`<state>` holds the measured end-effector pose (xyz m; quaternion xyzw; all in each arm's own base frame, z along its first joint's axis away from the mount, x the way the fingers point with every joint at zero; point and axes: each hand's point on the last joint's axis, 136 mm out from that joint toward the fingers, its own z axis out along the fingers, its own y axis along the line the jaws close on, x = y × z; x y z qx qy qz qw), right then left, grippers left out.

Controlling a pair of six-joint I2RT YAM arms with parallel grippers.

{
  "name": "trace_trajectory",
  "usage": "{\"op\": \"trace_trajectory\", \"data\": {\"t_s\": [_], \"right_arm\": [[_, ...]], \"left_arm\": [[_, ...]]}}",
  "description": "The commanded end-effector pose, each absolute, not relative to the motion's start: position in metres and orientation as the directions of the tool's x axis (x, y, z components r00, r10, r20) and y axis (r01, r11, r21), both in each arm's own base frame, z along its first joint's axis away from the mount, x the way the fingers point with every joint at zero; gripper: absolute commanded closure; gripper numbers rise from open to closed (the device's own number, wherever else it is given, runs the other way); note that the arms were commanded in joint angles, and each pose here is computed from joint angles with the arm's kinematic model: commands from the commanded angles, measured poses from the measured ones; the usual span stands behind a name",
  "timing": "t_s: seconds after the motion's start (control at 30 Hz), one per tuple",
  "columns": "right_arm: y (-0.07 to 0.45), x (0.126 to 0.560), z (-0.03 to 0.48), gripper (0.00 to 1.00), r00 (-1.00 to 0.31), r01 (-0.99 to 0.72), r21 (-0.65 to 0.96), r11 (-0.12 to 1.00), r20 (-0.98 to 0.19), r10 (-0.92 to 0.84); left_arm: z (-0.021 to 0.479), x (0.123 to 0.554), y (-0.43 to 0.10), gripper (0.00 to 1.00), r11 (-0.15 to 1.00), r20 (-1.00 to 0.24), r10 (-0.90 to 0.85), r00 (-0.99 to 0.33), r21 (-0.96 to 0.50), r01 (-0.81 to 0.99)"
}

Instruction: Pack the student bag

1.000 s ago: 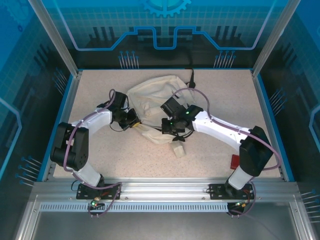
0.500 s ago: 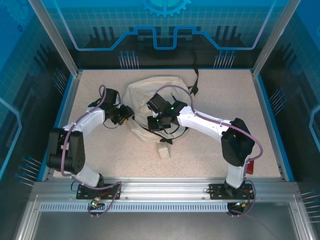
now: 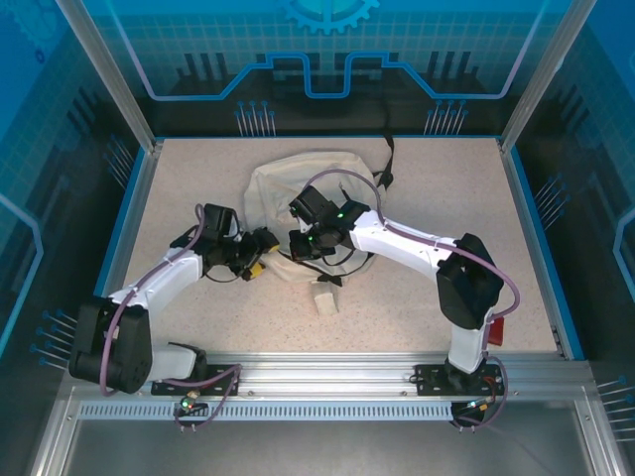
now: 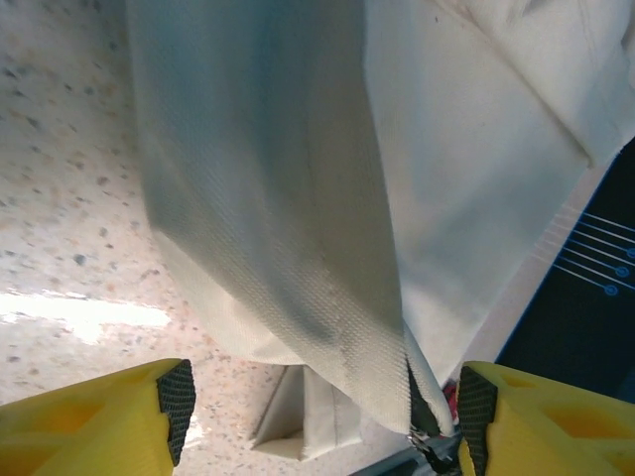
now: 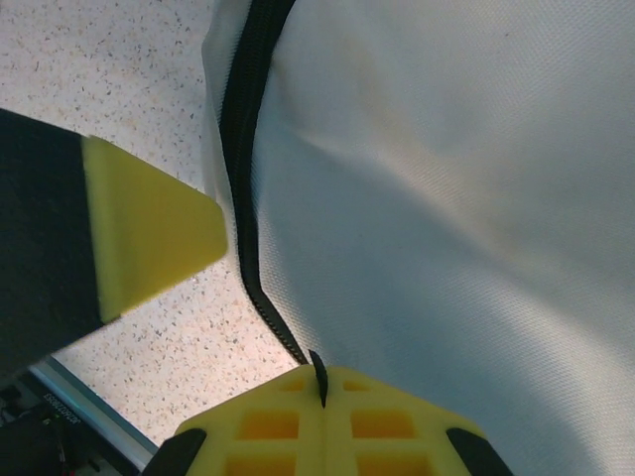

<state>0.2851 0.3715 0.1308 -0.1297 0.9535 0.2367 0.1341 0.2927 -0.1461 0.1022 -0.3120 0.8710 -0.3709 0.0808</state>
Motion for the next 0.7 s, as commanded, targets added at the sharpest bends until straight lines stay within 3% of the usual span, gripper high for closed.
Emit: {"op": "trace_trajectory", "data": {"t_s": [0.0, 0.1, 0.23, 0.43, 0.67], "right_arm": [[0.38, 0.272, 0.13, 1.0, -0.939, -0.311, 0.448, 0.838, -0.283, -0.197], [0.379, 0.266, 0.128, 1.0, -0.943, -0.303, 0.449, 0.841, -0.267, -0.198], [0.375, 0.262, 0.132, 1.0, -0.942, -0.302, 0.433, 0.85, -0.272, -0.196], [0.346, 0.265, 0.145, 1.0, -0.92, -0.287, 0.271, 0.919, -0.345, -0.186], [0.314, 0.278, 0.168, 1.0, -0.879, -0.246, 0.074, 0.966, -0.437, -0.19]], "left_arm": [[0.109, 0.302, -0.162, 0.27, 0.482, 0.13, -0.588, -0.799, -0.736, -0.475], [0.105, 0.307, -0.168, 0.32, 0.484, 0.134, -0.584, -0.8, -0.734, -0.476], [0.096, 0.313, -0.168, 0.49, 0.477, 0.144, -0.599, -0.788, -0.726, -0.495], [0.084, 0.316, -0.157, 0.75, 0.521, 0.101, -0.631, -0.769, -0.679, -0.516], [0.073, 0.314, -0.146, 0.87, 0.575, 0.061, -0.637, -0.768, -0.627, -0.526]]}}
